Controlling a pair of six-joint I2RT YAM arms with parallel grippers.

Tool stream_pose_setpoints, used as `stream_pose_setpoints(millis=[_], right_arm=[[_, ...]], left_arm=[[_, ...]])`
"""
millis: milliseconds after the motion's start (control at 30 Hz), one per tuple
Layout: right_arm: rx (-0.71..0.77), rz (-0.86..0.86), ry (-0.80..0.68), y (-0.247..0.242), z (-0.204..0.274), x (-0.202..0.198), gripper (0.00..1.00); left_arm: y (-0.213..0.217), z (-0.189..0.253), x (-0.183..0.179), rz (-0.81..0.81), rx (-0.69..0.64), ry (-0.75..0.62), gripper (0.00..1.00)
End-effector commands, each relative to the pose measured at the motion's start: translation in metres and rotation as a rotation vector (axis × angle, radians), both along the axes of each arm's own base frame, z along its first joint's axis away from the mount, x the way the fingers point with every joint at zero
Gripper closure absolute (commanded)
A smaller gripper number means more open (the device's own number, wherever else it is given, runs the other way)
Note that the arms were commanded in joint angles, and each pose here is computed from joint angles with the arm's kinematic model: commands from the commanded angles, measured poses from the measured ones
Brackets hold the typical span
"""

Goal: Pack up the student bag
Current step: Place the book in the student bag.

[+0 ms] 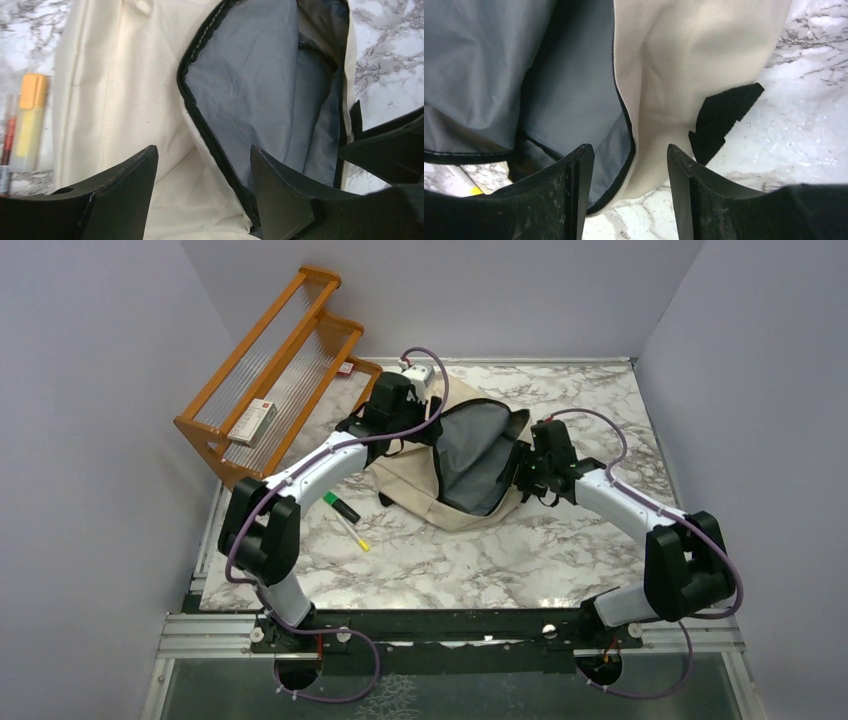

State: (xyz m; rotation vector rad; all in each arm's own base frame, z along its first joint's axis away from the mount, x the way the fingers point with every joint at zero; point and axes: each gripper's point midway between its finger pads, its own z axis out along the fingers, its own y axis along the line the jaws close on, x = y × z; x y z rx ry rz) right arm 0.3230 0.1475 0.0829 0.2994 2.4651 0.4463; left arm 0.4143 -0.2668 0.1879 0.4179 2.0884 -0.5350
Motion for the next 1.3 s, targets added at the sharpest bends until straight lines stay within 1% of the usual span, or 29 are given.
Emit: stream_pose_setpoints(millis=[0, 67, 200, 333, 467, 533, 633, 833, 933, 1033, 1100, 1267], right_arm=[[0.018, 0.021, -0.075, 0.009, 0.017, 0.027, 0.41], [-0.006, 0.023, -0.073, 0.008, 0.014, 0.034, 0.44], [-0.042, 0.032, -0.054, 0.007, 0.004, 0.041, 0.53], [-0.069, 0.023, -0.056, 0.003, 0.001, 0.046, 0.66], [-0.084, 0.019, -0.082, 0.000, 0.007, 0.049, 0.82], [-0.090, 0.021, -0.095, -0.001, 0.012, 0.049, 0.91], [-0.098, 0.023, -0.108, -0.004, 0.020, 0.045, 0.99], [-0.093, 0.013, -0.158, -0.011, 0.042, 0.039, 1.00], [-0.054, 0.010, -0.175, -0.009, 0.052, 0.035, 1.00], [0.000, 0.010, -0.193, -0.006, 0.061, 0.033, 0.99], [0.045, 0.023, -0.217, -0.002, 0.067, 0.031, 1.00], [0.091, 0.009, -0.274, -0.003, 0.069, 0.029, 1.00]], left_arm=[[-0.020, -0.006, 0.008, -0.045, -0.058, 0.014, 0.31], [-0.023, -0.011, 0.013, -0.049, -0.060, 0.026, 0.31], [-0.025, -0.020, 0.019, -0.047, -0.060, 0.049, 0.31], [-0.027, -0.025, 0.019, -0.049, -0.064, 0.065, 0.32], [-0.032, -0.027, 0.018, -0.078, -0.075, 0.077, 0.39], [-0.035, -0.027, 0.015, -0.098, -0.085, 0.082, 0.48], [-0.036, -0.027, 0.009, -0.116, -0.101, 0.090, 0.60], [-0.034, -0.029, -0.001, -0.134, -0.105, 0.098, 0.74], [-0.036, -0.025, -0.004, -0.148, -0.118, 0.099, 0.84], [-0.041, -0.012, -0.010, -0.167, -0.146, 0.086, 0.95], [-0.046, 0.001, -0.016, -0.190, -0.163, 0.068, 1.00], [-0.073, 0.032, -0.043, -0.302, -0.191, 0.009, 1.00]])
